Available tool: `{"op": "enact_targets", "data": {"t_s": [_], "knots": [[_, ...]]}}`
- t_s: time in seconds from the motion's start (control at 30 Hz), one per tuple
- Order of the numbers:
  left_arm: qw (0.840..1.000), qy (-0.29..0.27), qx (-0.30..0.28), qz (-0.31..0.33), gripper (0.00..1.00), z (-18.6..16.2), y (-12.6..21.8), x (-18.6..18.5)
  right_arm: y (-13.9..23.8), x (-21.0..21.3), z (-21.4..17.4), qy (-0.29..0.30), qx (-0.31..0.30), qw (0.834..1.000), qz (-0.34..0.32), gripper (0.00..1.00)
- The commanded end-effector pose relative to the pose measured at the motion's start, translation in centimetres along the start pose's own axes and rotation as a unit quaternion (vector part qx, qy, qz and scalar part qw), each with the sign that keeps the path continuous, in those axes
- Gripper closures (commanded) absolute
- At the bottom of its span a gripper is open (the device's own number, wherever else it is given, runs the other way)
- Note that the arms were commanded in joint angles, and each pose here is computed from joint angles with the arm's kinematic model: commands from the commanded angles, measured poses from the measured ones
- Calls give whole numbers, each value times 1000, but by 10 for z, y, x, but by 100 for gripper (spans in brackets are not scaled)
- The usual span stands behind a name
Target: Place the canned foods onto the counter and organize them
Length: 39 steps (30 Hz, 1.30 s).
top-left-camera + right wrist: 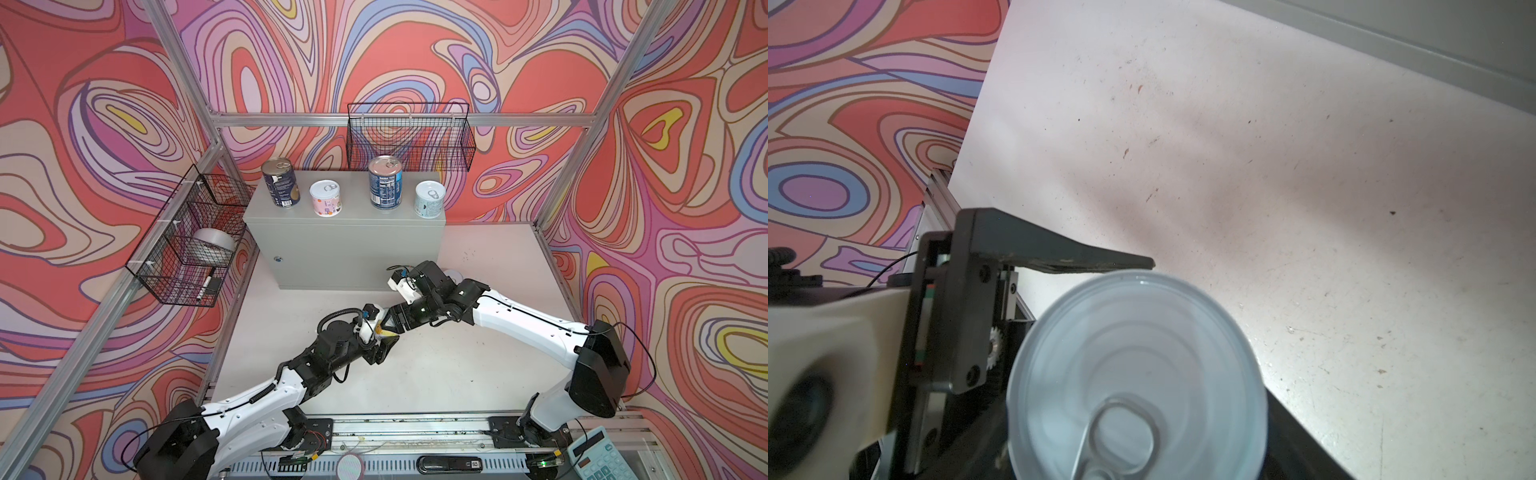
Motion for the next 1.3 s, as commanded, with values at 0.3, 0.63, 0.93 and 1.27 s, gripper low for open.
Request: {"op": "enact_targets", "data": {"t_s": [0.3,0.63,0.93,1.27], "knots": [[994,-12,-104,-22,68,51,13,-12,4,2,-7,11,-1,1000,0,10],[995,-14,-99,-17,68,49,12,-10,17,2,-4,15,-21,1000,-14,7],[995,-2,-98,10,68,49,11,-2,38,3,0,15,-56,998,-29,7],[995,4,-92,34,68,48,9,6,74,-12,-2,9,-130,987,-91,7]]}}
Point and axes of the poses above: each gripper's point midway between its finger pads, its own y axis back along the fingers, its own x axis along the line the jaws close on, z = x × y, the point moved 2 cm from there along y, back along the fingers, and after that the axes turned 3 degrees about y, right-handed, at the moved point
